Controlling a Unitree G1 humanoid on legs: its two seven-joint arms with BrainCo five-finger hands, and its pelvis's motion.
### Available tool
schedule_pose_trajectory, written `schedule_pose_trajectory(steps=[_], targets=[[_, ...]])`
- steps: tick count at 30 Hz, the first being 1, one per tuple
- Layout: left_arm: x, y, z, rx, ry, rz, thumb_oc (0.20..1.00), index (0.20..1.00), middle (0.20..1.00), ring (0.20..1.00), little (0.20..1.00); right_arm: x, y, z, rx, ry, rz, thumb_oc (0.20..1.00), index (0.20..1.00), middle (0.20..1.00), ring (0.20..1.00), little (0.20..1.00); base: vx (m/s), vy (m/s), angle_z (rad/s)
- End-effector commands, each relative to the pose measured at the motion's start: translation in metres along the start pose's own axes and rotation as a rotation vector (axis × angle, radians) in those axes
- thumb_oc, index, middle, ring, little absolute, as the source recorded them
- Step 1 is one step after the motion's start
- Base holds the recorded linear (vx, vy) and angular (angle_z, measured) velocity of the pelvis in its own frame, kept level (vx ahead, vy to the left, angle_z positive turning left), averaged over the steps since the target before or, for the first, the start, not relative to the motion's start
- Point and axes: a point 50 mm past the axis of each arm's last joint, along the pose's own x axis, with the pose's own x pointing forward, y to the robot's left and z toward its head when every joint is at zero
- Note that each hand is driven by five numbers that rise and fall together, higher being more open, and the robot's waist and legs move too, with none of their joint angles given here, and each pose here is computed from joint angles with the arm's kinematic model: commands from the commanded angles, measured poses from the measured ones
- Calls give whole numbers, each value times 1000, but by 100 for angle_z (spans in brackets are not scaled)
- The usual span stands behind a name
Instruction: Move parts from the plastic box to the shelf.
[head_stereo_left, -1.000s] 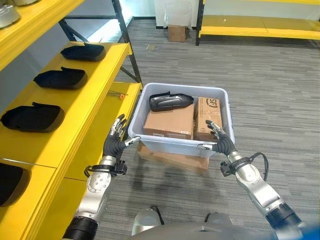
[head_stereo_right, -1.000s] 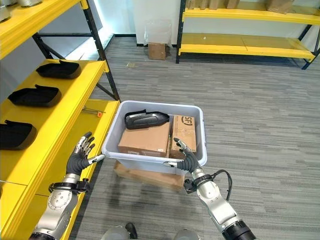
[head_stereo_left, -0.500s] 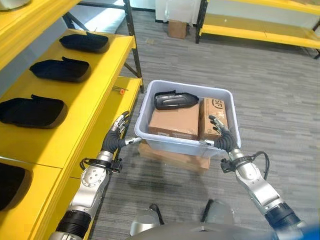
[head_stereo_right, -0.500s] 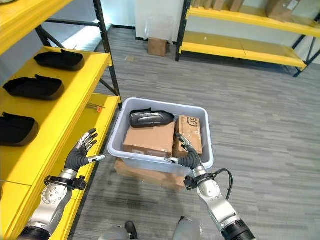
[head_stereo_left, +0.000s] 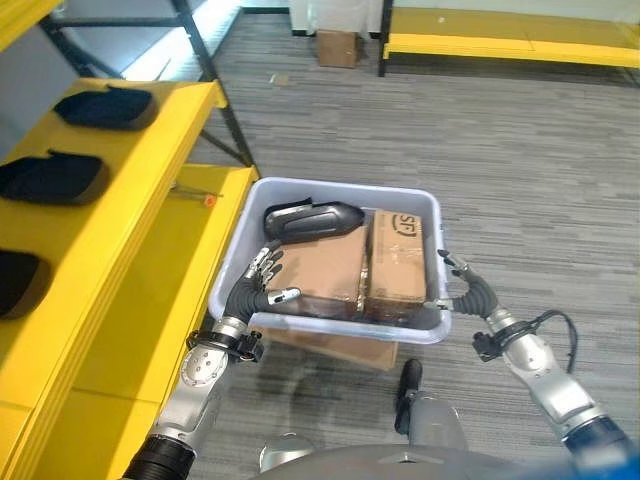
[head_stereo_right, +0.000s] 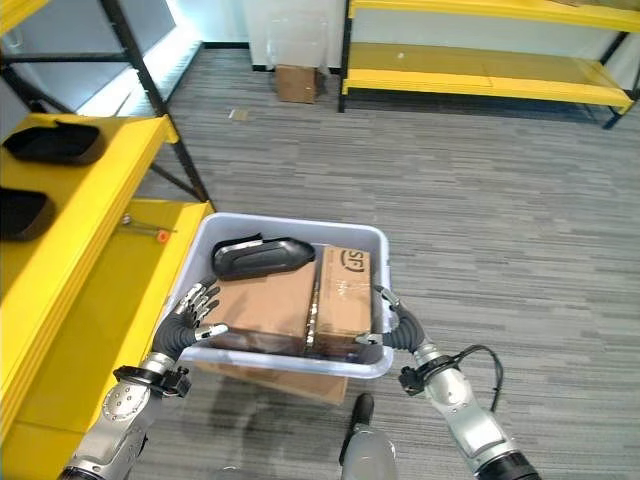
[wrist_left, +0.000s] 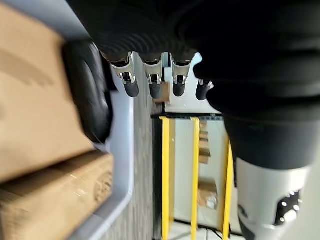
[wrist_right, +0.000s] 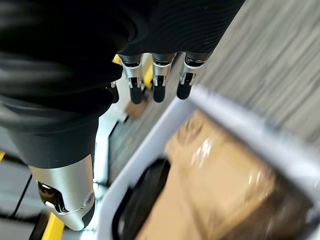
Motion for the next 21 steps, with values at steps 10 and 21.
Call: schedule_pose_trajectory(steps=[10, 21], targets=[[3, 8, 25, 35, -150, 28, 1000, 1000, 1000, 1000, 1000, 2, 7, 29, 50, -136, -6, 1000, 1000, 1000, 1000, 1000, 208, -59, 10], [3, 5, 10, -36, -51, 6, 1000, 1000, 1000, 1000, 1000, -10, -3, 7, 63, -35, -93, 1000, 1000, 1000, 1000, 1000, 93, 285, -5]])
